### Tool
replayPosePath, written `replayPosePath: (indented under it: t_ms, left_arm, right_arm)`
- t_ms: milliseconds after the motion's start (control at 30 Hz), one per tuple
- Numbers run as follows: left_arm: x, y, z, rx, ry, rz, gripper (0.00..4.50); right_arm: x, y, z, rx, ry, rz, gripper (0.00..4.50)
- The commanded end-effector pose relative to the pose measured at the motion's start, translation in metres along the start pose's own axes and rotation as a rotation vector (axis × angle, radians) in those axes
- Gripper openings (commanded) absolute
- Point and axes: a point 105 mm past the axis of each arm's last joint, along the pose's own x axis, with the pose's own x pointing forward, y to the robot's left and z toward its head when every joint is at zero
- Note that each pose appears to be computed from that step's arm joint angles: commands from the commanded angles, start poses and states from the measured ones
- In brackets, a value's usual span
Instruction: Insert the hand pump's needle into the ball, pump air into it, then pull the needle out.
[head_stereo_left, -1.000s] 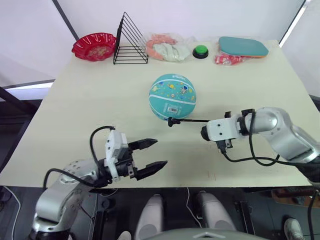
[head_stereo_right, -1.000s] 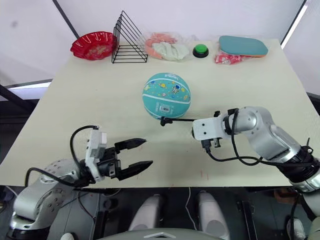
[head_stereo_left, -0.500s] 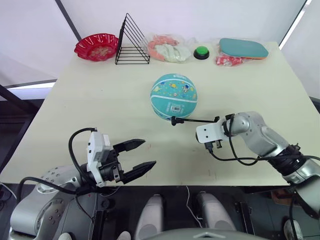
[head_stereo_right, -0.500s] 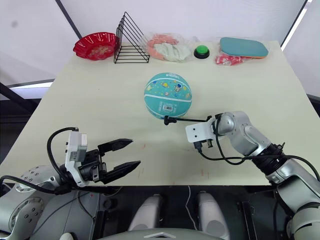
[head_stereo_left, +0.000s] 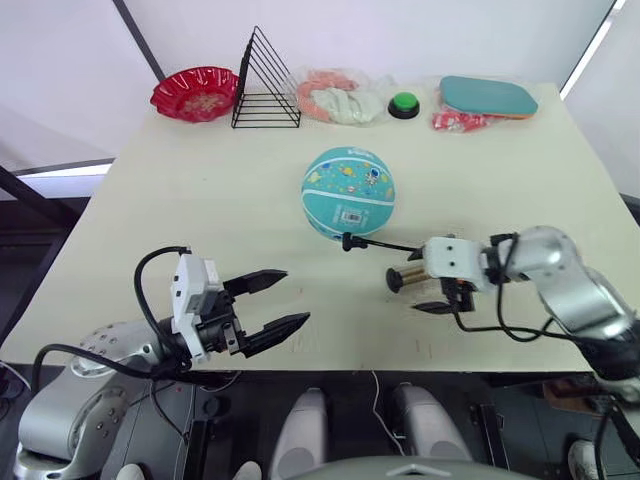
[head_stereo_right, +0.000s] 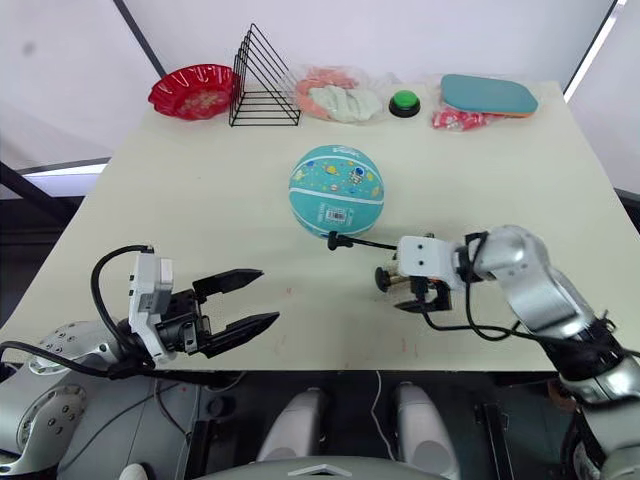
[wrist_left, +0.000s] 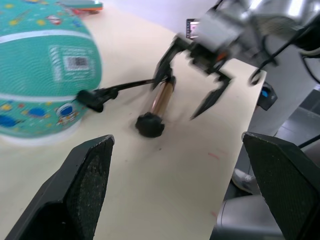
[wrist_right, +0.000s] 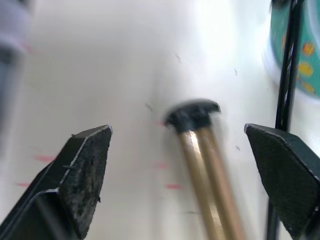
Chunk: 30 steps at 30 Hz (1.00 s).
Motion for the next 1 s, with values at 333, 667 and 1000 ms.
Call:
replayPosePath:
  t_ms: [333, 667, 1000]
  left_arm:
    - [0.003, 0.051, 0.033, 0.094, -0.046, 0.080, 4.36]
    - [0.033, 0.087, 0.053, 0.169, -0.069, 0.094, 4.36]
    - [0.078, 0.124, 0.073, 0.268, -0.108, 0.110, 4.36]
  right_arm:
    - [-0.046, 0.025, 0.020, 0.055, -0.235, -0.275, 4.46]
    - [-0.051, 0.036, 0.036, 0.044, -0.281, -0.409, 4.46]
    - [-0.056, 0.037, 0.049, 0.070, -0.328, -0.475, 4.46]
